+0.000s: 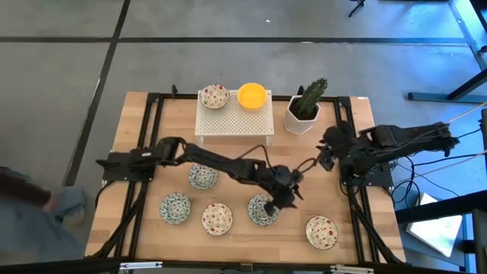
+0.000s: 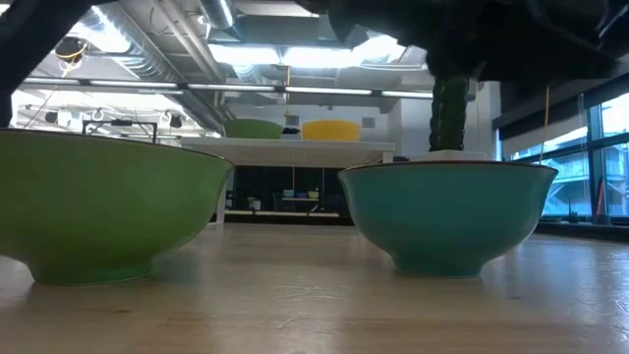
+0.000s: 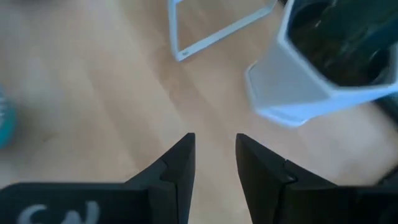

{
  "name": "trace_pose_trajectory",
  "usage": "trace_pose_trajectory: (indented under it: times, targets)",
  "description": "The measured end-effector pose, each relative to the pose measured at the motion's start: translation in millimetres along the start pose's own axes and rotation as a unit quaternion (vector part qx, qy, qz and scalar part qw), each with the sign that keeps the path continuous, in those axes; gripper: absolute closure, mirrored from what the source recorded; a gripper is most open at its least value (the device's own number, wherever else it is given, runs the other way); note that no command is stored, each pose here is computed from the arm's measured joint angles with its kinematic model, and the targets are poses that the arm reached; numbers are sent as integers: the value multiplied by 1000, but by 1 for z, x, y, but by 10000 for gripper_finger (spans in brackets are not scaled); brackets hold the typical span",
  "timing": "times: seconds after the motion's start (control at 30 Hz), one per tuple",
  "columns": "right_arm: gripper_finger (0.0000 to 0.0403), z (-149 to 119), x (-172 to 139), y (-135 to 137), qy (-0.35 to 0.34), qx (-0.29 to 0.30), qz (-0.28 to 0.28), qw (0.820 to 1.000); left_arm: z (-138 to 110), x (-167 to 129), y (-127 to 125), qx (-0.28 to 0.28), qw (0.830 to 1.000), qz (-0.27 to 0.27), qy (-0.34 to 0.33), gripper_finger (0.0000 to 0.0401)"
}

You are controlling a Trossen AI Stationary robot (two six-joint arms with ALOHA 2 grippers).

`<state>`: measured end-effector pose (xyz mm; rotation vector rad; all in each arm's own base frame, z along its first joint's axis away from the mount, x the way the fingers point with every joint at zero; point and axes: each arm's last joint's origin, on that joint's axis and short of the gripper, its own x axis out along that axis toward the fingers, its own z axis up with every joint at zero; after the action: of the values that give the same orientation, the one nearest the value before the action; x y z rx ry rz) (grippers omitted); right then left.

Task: Pick & Place Mini bowls
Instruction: Stack the right green patterned bowl on top of the green patterned bowl on the shelf

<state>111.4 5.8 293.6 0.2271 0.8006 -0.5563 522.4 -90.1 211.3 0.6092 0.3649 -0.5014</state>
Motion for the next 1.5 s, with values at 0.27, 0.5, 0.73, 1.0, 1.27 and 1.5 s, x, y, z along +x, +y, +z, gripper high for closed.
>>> trace_pose_trajectory:
  times: [0.27,0.5,0.73,1.0,1.27,1.5]
  targets:
    - [287,-20,16,19,130,63,146,979,-13,-8,-11,-79,981,28,177,232]
    - [287,-49,33,58,291,55,189,936,-19,-41,2,-163,951,32,261,233]
    - [287,-74,30,103,356,16,228,906,-8,-80,28,-206,941,73,258,233]
    - [242,-102,29,136,357,-25,238,903,-9,-128,42,-255,933,171,189,233]
    - [184,-117,47,147,362,-54,182,913,-42,-150,26,-318,909,206,174,233]
    - [283,-125,56,152,377,-64,160,910,-34,-164,13,-311,896,255,189,233]
